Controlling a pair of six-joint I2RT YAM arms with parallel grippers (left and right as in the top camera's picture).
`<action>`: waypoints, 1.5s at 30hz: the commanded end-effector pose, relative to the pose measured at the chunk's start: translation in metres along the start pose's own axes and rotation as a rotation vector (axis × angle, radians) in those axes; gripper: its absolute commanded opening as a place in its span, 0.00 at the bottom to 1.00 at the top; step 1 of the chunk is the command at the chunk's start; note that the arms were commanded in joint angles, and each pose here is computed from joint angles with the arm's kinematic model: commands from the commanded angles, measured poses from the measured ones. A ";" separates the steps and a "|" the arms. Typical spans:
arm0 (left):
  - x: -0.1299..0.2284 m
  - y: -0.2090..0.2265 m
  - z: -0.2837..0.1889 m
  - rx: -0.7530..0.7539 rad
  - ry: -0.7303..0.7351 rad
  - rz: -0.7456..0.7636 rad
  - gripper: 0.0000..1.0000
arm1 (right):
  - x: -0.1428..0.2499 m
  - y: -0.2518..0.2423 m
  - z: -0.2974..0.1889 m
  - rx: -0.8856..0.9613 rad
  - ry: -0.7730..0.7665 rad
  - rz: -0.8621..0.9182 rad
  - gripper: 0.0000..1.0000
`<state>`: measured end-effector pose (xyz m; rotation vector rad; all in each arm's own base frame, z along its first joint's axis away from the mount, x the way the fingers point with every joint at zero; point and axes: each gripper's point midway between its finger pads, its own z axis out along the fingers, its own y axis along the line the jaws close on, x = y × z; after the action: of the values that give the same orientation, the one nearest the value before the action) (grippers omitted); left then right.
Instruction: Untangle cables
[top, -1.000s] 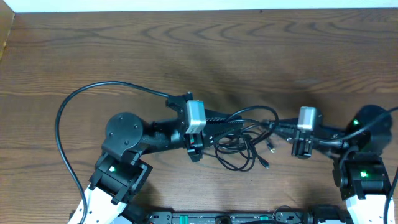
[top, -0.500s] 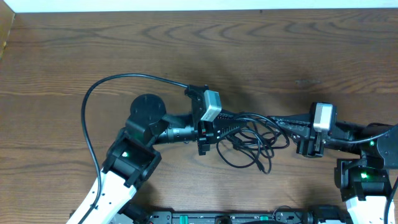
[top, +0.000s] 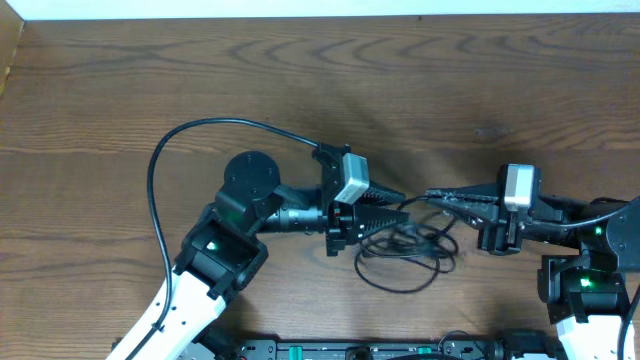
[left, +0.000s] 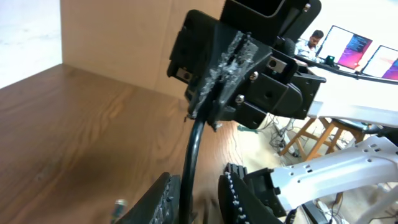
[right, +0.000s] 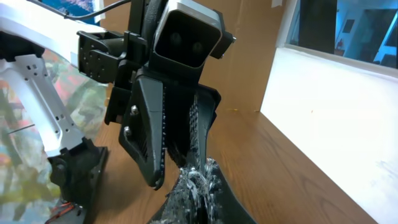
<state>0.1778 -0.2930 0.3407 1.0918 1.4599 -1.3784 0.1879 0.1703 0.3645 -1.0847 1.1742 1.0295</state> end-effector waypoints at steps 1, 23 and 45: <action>-0.007 -0.008 0.001 0.028 -0.008 0.026 0.25 | -0.007 0.003 0.001 -0.003 -0.010 0.012 0.01; -0.027 -0.014 0.000 0.045 -0.073 0.127 0.07 | -0.014 0.014 0.000 -0.056 -0.011 -0.031 0.01; -0.089 -0.005 -0.035 -0.016 -0.285 0.188 0.07 | 0.027 -0.016 -0.012 0.040 0.047 0.337 0.99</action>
<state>0.1988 -0.2682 0.4151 0.9804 1.1401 -1.2896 0.2005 0.1595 0.3409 -0.9297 1.4104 1.2178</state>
